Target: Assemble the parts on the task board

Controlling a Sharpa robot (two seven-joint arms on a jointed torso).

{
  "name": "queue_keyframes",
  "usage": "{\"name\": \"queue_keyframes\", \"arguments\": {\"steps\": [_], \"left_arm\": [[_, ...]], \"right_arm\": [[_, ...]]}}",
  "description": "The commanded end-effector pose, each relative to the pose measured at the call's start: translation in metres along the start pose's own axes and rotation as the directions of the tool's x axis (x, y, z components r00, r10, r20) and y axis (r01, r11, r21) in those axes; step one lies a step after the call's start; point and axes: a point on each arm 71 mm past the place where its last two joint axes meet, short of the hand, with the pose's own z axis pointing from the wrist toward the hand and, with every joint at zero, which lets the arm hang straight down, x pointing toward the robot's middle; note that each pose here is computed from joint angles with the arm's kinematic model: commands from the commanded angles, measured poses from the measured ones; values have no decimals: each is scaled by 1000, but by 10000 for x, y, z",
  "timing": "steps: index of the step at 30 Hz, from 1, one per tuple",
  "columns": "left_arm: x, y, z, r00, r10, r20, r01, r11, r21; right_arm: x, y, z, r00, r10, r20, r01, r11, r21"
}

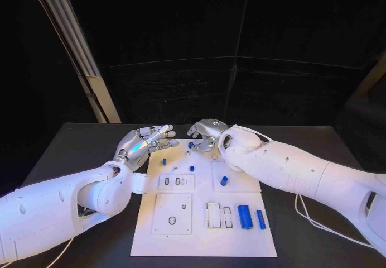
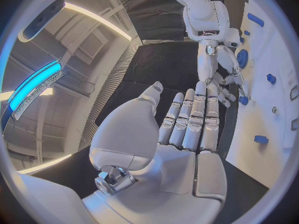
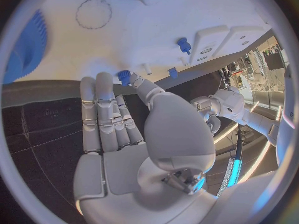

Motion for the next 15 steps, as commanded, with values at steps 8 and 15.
{"name": "queue_keyframes", "arguments": {"steps": [8,15], "left_arm": [[-11,-15,-3,1000,-8,-12,8,1000,-1],[-39,-25,-21,1000,-8,-9,8,1000,-3]], "right_arm": [[-190,-181,-227,995,38,95,-42,998,46],[-286,-503,-580,992,123,32,-127,979,157]]}}
